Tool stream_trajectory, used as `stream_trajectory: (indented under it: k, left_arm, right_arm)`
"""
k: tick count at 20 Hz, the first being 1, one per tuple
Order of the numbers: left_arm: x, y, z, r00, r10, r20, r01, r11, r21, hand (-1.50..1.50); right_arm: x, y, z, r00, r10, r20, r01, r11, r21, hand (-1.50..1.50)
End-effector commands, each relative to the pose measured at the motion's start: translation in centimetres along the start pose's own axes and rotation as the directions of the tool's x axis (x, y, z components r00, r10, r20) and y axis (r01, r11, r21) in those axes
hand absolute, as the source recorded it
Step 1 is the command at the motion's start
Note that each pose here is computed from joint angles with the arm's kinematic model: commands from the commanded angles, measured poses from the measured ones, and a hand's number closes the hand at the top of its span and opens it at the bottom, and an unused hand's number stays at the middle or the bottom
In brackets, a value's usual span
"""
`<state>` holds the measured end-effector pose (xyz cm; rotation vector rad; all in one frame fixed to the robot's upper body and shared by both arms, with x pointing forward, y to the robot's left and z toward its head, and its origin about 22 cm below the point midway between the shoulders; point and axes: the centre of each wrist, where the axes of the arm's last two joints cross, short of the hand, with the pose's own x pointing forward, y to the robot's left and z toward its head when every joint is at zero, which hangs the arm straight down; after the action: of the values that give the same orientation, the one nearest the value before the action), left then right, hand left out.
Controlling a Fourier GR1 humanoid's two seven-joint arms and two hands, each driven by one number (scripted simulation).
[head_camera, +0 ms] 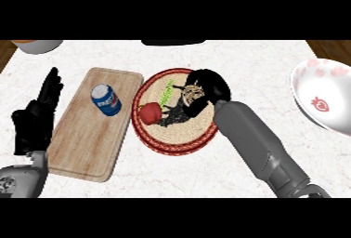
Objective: Pick the cupcake from the placemat and place it in the bowl
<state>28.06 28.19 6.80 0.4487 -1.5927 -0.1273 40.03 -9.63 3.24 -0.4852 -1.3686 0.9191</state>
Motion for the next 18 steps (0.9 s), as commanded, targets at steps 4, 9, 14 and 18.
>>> stream_trajectory:
  k: [4, 9, 14, 18]
  left_arm:
    - [-0.5, -0.1, 0.2, 1.0, -0.002, -0.002, 0.002, 1.0, 0.013, 0.0]
    - [-1.1, 0.9, 0.2, 1.0, -0.001, -0.021, 0.001, 1.0, 0.018, 0.0]
    - [0.8, 0.2, 0.5, 1.0, 0.011, 0.009, -0.011, 1.0, 0.002, 0.0]
    - [0.6, 0.2, -0.1, 1.0, 0.009, 0.022, -0.009, 1.0, -0.016, 0.0]
  right_arm:
    - [7.7, -1.6, 0.4, 0.978, -0.194, -0.076, 0.145, 0.895, -0.421, 1.5]
    - [7.4, -4.2, 1.2, 0.964, -0.169, -0.205, 0.024, 0.824, -0.566, 1.5]
    - [4.2, -7.7, 3.7, 0.937, -0.226, -0.266, -0.015, 0.736, -0.676, 1.5]
    - [4.2, -11.8, 6.6, 0.928, -0.289, -0.235, 0.014, 0.657, -0.754, 1.5]
